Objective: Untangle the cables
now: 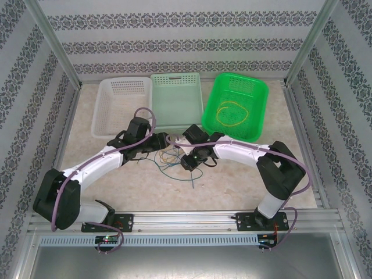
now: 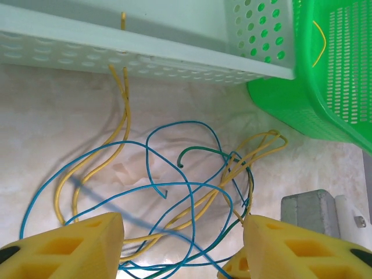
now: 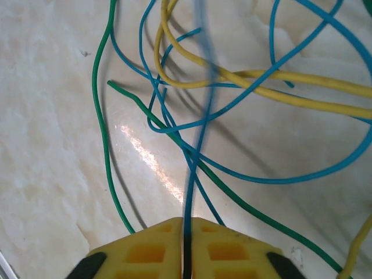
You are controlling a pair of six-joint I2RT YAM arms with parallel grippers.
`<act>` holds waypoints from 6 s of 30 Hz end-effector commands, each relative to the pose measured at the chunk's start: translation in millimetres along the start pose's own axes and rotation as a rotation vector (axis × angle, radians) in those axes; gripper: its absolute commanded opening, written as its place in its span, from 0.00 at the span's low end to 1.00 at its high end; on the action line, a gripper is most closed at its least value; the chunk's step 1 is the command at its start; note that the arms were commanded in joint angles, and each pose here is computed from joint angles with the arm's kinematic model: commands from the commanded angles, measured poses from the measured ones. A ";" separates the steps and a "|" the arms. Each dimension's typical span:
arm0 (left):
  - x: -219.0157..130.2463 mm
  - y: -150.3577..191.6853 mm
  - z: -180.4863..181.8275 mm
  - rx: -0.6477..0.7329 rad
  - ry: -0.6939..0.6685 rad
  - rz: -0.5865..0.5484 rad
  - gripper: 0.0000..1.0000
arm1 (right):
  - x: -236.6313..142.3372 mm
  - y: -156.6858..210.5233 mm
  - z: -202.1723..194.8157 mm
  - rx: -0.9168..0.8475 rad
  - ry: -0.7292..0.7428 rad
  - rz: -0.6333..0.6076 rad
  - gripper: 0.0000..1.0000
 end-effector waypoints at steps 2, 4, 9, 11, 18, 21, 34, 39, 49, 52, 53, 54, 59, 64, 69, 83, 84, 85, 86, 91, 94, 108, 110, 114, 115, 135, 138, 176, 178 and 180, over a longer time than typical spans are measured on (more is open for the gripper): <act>-8.2 -1.0 8.1 0.014 -0.032 -0.012 0.58 | -37.2 -7.8 14.8 -0.042 0.003 -0.082 0.07; -8.7 -2.7 10.2 0.011 -0.038 -0.017 0.58 | -49.8 -8.4 19.7 -0.054 -0.004 -0.101 0.07; -14.9 -13.7 12.1 0.015 -0.048 -0.045 0.59 | -75.1 -10.4 27.4 -0.075 0.000 -0.130 0.03; -19.6 -18.8 12.7 0.018 -0.054 -0.064 0.60 | -84.1 -14.0 30.4 -0.085 -0.002 -0.159 0.03; -36.7 -28.7 3.3 0.045 0.016 -0.161 0.66 | -109.9 -35.6 19.2 -0.001 0.059 -0.349 0.04; -38.9 -26.8 0.5 0.060 0.056 -0.180 0.67 | -119.1 -47.0 9.5 0.094 0.052 -0.488 0.03; -26.4 -36.2 -35.8 0.048 0.329 -0.191 0.78 | -96.3 -66.4 19.3 0.076 -0.030 -0.503 0.02; -26.3 -34.5 -39.2 0.043 0.349 -0.200 0.81 | -90.5 -66.7 22.6 0.057 -0.050 -0.468 0.03; 6.2 -41.3 -53.1 0.001 0.400 -0.124 0.77 | -83.0 -72.8 35.8 0.008 -0.090 -0.455 0.06; 9.8 -46.5 -56.5 0.000 0.411 -0.132 0.66 | -81.4 -71.0 37.1 0.004 -0.098 -0.448 0.07; 9.9 -48.2 -57.6 0.002 0.414 -0.135 0.61 | -80.8 -70.2 36.8 0.004 -0.098 -0.442 0.07; 10.1 -49.0 -58.3 0.004 0.414 -0.136 0.55 | -80.0 -68.8 36.3 0.005 -0.095 -0.436 0.07; 9.3 -45.9 -53.5 0.019 0.375 -0.130 0.24 | -78.3 -62.7 32.1 0.012 -0.072 -0.423 0.09; 8.3 -42.7 -50.9 0.018 0.369 -0.129 0.14 | -77.1 -60.1 27.2 0.021 -0.052 -0.411 0.10; 8.4 -43.6 -50.8 0.029 0.361 -0.130 0.04 | -74.2 -57.1 24.8 0.029 -0.048 -0.392 0.15; 11.6 -41.5 -47.0 0.030 0.327 -0.108 0.02 | -66.6 -41.9 13.6 0.070 -0.002 -0.343 0.56; 12.0 -41.1 -45.7 0.029 0.317 -0.106 0.03 | -64.8 -39.0 12.1 0.077 0.002 -0.331 0.57; 12.5 -40.1 -44.8 0.029 0.312 -0.102 0.03 | -62.7 -36.0 11.8 0.083 -0.002 -0.324 0.58; 12.8 -40.3 -43.8 0.027 0.306 -0.103 0.03 | -62.0 -34.2 12.9 0.084 -0.016 -0.327 0.58; 14.8 -43.9 -46.9 0.023 0.316 -0.105 0.03 | -58.6 -36.7 19.0 0.099 -0.086 -0.369 0.60; 15.9 -47.3 -52.0 0.023 0.337 -0.103 0.04 | -54.6 -41.8 20.3 0.096 -0.086 -0.370 0.60; 15.1 -46.0 -57.7 0.032 0.360 -0.101 0.13 | -56.6 -53.4 21.8 0.074 -0.081 -0.391 0.09; 16.3 -45.2 -55.1 0.024 0.343 -0.098 0.31 | -58.9 -52.6 21.9 0.075 -0.076 -0.395 0.05; 13.1 -45.4 -54.8 0.036 0.331 -0.102 0.81 | -59.6 -50.8 17.3 0.094 -0.042 -0.389 0.02; 11.3 -45.2 -55.9 0.046 0.331 -0.104 0.89 | -59.8 -50.5 16.3 0.097 -0.037 -0.386 0.01; -36.6 -8.1 -36.8 0.291 0.183 -0.095 1.00 | -113.3 -47.2 -36.9 0.295 0.019 -0.521 0.00; -24.1 10.7 -47.3 0.315 0.243 -0.015 1.00 | -129.6 -45.9 -43.8 0.313 0.033 -0.559 0.00; 40.7 115.1 -86.2 0.532 0.260 0.390 0.82 | -62.4 -173.0 -145.5 0.609 -0.100 -0.198 0.22; 41.5 114.1 -86.5 0.529 0.259 0.384 0.82 | -59.3 -173.2 -150.1 0.624 -0.090 -0.200 0.25; 42.0 114.0 -86.4 0.526 0.257 0.383 0.82 | -59.2 -175.4 -150.1 0.625 -0.104 -0.212 0.20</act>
Point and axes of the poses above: each hand's point on the last joint's axis, 136 mm out from that joint toward the fingers, its own x axis out along the fingers, its own z axis along the line the jaws close on, y = z × x, the point moved 6 cm from there along -x, back along the fingers, and after that the axes turned 3 degrees about x, right-handed, at the moved point
